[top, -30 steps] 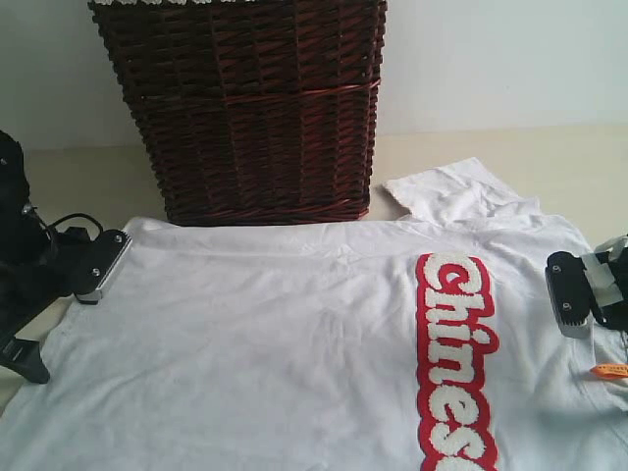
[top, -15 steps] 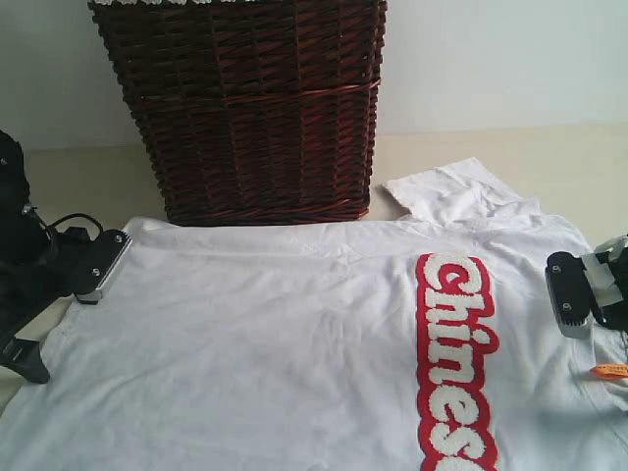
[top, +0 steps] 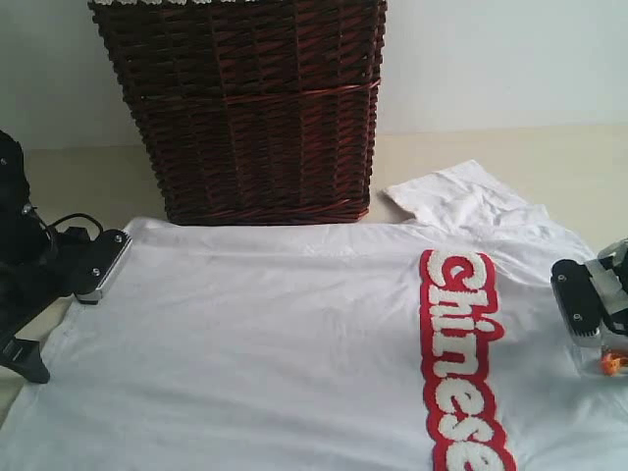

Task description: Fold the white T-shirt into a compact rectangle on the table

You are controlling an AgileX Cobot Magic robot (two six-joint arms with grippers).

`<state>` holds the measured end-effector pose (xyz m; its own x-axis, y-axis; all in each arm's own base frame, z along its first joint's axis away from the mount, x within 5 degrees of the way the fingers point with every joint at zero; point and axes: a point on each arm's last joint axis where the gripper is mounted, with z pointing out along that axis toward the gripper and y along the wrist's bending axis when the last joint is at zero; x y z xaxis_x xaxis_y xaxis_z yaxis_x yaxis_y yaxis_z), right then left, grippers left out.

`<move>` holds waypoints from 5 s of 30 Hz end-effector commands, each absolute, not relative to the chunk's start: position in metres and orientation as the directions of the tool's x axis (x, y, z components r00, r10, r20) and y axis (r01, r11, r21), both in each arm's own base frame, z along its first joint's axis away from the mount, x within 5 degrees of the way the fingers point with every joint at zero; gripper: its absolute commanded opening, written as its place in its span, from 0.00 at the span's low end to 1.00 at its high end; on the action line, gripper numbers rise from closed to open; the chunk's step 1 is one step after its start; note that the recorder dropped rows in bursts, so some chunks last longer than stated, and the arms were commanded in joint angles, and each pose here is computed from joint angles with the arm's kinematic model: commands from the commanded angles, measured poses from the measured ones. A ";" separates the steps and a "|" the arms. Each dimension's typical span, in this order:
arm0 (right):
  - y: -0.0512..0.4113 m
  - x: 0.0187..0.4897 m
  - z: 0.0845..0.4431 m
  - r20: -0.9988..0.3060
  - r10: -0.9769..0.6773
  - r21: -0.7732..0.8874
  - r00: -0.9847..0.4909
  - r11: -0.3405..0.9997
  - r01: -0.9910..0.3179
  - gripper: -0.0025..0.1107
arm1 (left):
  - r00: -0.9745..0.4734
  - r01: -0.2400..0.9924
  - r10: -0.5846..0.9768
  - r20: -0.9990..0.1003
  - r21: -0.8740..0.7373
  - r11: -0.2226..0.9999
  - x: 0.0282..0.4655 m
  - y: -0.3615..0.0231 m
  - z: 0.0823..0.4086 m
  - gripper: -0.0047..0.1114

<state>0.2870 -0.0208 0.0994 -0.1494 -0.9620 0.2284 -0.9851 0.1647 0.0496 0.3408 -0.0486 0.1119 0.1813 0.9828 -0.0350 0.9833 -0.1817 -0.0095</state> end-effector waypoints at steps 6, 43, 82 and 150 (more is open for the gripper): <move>-0.018 0.285 0.055 0.161 -0.977 0.022 -0.140 0.145 -0.989 0.02 | 0.172 0.985 0.985 -0.030 -0.020 -0.172 0.340 -0.046 0.100 0.94; -0.013 0.296 0.054 0.084 -0.978 -0.094 -0.189 0.182 -0.979 0.02 | 0.172 0.985 0.985 -0.030 -0.020 -0.172 0.340 -0.046 0.100 0.94; -0.011 0.286 0.114 0.067 -0.980 -0.096 -0.186 0.179 -0.979 0.02 | 0.043 0.997 0.997 -0.071 -0.067 -0.047 0.337 -0.050 0.091 0.94; 0.000 0.164 0.294 -0.436 -0.743 -0.469 -0.507 0.669 -0.577 0.02 | -0.547 0.644 0.818 -0.176 0.536 0.546 0.144 0.004 0.320 0.04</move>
